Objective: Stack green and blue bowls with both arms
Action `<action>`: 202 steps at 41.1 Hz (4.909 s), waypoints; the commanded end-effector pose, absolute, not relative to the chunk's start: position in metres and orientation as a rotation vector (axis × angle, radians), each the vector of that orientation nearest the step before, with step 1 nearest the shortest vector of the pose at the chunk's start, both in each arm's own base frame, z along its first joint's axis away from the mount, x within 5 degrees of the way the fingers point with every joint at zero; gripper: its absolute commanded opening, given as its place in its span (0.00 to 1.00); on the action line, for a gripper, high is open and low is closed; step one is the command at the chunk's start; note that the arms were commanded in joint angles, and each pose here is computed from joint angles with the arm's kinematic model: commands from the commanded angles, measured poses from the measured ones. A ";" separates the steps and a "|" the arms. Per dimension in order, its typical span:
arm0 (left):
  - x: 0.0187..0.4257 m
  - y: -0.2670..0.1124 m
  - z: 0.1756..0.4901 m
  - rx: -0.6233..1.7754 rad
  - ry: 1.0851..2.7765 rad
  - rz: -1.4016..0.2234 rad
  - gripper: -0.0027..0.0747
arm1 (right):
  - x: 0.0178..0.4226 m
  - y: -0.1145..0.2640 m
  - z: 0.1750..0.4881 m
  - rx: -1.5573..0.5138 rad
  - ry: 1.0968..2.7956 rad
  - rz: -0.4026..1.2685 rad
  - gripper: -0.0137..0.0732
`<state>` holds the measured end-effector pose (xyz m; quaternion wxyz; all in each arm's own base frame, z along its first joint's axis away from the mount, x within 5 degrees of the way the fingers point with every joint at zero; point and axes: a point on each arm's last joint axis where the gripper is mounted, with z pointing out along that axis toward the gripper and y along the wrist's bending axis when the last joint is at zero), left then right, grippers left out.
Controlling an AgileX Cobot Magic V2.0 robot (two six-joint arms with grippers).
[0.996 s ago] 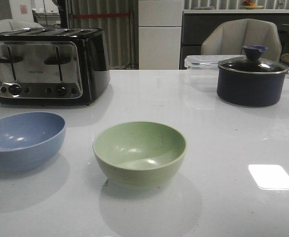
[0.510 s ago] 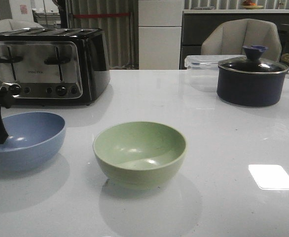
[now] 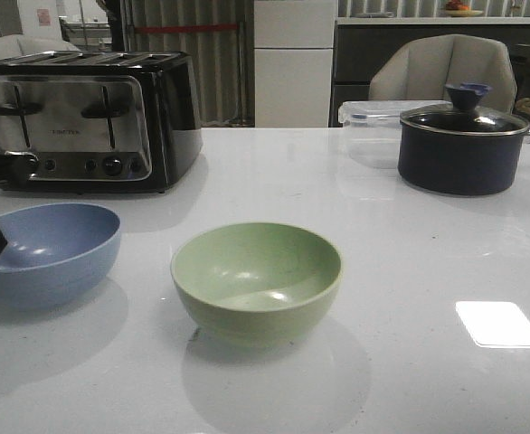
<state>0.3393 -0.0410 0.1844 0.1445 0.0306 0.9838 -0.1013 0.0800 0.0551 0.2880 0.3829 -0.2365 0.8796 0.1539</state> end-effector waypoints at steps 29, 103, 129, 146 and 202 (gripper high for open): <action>0.310 -0.186 0.335 0.775 2.430 -0.494 0.16 | 0.084 0.056 0.300 -0.570 2.163 0.404 0.63; 0.161 -0.145 0.396 0.968 2.091 -0.501 0.58 | 0.084 0.056 0.300 -0.570 2.163 0.404 0.63; 0.106 -0.080 0.356 0.684 2.167 -0.361 0.58 | 0.084 0.056 0.300 -0.570 2.163 0.404 0.63; 0.111 -0.084 0.358 0.663 2.097 -0.384 0.58 | 0.084 0.056 0.300 -0.570 2.162 0.404 0.63; 0.111 -0.085 0.359 0.660 2.097 -0.393 0.16 | 0.088 0.049 0.300 -0.618 2.133 0.249 0.20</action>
